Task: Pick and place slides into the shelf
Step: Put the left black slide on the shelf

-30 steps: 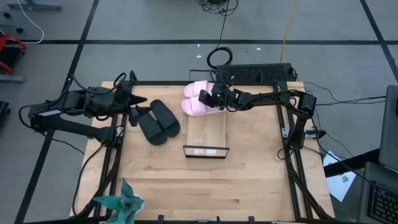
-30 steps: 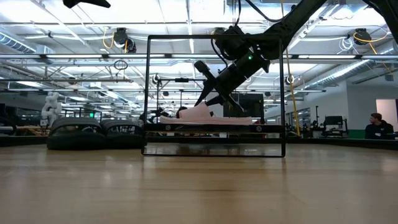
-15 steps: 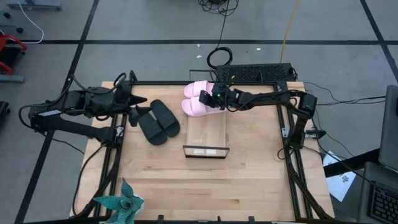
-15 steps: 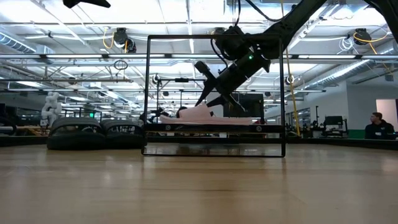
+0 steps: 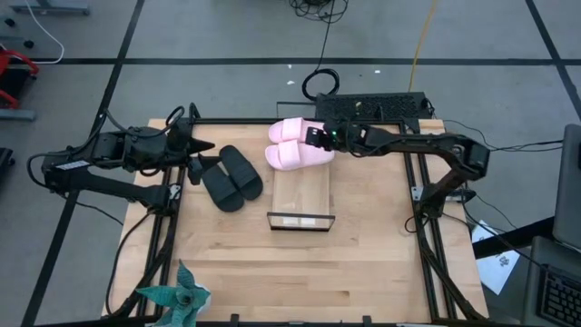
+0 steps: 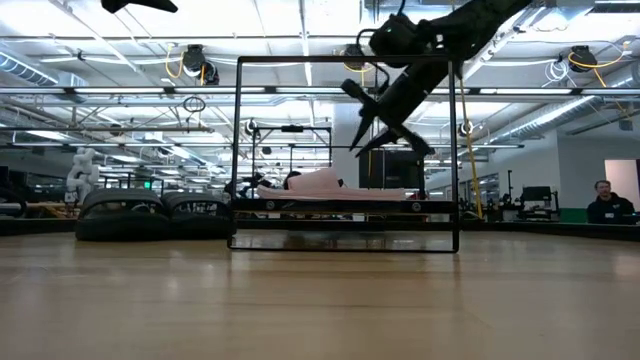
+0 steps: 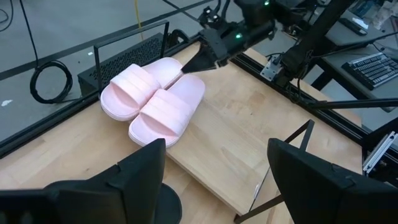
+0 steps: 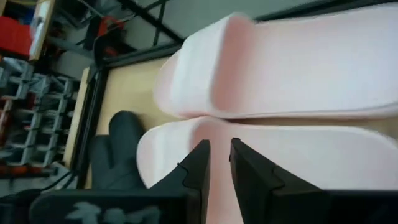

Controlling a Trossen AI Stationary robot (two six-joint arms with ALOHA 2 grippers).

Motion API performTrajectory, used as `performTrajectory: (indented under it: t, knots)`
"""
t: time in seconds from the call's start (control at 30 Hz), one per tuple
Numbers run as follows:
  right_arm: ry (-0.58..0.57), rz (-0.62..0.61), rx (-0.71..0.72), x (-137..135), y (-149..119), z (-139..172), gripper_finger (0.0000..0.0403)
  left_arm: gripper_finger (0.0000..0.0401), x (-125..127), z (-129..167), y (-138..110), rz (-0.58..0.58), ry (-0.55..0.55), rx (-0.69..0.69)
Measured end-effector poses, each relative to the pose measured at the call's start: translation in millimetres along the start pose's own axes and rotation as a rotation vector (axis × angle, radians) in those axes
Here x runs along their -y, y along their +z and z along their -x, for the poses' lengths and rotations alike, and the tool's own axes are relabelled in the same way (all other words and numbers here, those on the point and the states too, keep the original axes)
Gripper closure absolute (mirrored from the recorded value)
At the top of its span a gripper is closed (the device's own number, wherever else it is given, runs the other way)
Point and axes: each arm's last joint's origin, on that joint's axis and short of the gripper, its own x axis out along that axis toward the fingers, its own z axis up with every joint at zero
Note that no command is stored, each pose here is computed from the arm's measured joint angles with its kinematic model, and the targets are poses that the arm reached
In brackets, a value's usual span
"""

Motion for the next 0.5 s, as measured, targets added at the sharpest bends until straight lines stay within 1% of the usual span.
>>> performTrajectory:
  t: [0.17, 0.33, 0.5]
  knots:
    - [-0.022, -0.001, 0.029, 13.9, -3.9, 18.9, 0.0348, 0.0116, -0.2, 0.0, -0.6, -0.002, -0.001, -0.008]
    - [-0.018, -0.024, 0.058, 28.8, -6.8, 40.6, 0.0348, 0.0116, -1.4, 0.1, -3.9, -0.003, -0.003, -0.049]
    - [0.040, -0.022, 0.069, 34.1, -10.5, 64.0, 0.0348, 0.0116, -4.3, 0.5, -8.8, 0.019, 0.025, -0.100]
